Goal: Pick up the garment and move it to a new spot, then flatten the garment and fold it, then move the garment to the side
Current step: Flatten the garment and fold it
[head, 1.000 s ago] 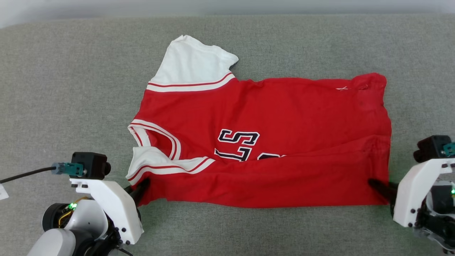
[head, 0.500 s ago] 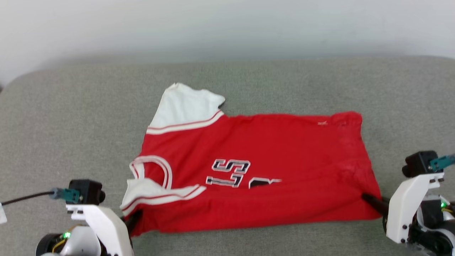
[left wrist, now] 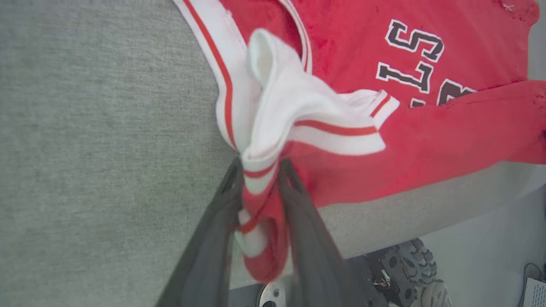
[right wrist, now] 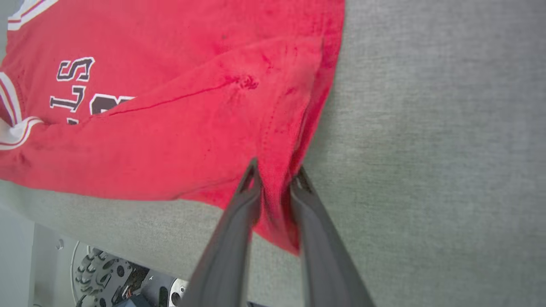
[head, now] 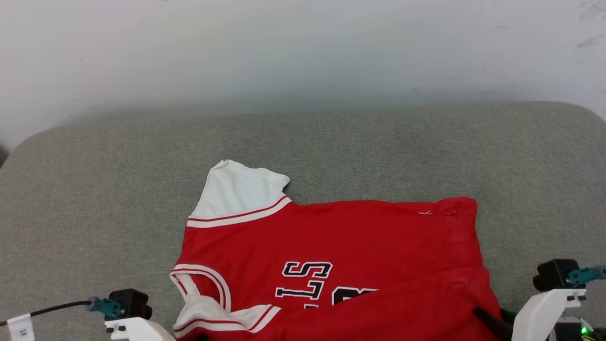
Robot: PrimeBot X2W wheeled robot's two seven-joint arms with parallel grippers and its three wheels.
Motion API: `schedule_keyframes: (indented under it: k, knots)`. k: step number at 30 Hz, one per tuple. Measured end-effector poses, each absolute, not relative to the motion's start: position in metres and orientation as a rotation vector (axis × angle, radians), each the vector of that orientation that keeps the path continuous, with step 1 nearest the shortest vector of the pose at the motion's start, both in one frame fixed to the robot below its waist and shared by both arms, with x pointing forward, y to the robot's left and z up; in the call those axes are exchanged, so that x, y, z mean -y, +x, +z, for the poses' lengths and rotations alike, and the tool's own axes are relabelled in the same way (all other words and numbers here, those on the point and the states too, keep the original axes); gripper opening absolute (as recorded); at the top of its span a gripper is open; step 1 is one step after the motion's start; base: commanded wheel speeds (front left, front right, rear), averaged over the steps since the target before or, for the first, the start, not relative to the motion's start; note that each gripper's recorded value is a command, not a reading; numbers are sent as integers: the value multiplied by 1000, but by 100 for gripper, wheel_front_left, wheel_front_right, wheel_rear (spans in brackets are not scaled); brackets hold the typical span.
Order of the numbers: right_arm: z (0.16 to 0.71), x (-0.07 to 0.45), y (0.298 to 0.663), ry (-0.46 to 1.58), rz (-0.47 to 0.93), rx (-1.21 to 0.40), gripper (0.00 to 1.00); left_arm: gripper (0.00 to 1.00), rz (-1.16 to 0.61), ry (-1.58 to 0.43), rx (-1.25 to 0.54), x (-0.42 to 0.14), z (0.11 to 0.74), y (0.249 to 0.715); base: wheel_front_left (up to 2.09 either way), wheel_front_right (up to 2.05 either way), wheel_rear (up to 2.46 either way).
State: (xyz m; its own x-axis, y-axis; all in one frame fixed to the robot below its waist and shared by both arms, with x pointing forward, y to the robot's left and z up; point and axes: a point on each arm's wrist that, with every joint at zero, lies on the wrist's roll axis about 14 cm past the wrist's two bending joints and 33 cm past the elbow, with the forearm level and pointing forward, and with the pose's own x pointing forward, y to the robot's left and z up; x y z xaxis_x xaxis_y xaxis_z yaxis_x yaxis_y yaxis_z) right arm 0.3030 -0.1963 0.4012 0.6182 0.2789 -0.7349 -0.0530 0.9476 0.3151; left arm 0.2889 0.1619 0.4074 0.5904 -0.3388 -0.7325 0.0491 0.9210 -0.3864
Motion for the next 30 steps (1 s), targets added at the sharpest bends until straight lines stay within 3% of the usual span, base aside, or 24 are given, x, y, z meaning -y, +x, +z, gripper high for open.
schedule_keyframes:
  k: [6, 19, 30]
  knots:
    - [427, 206, 324, 236, 150, -668, 100, 100, -220, -316, -813, -167, 417, 315, 0, 0, 0]
    - [513, 229, 370, 90, 55, -186, 100, 100, -169, -230, -401, -173, 496, 402, 0, 0, 0]
    - [537, 234, 409, 76, 23, -45, 100, 100, -163, -221, -236, -168, 513, 495, 0, 0, 0]
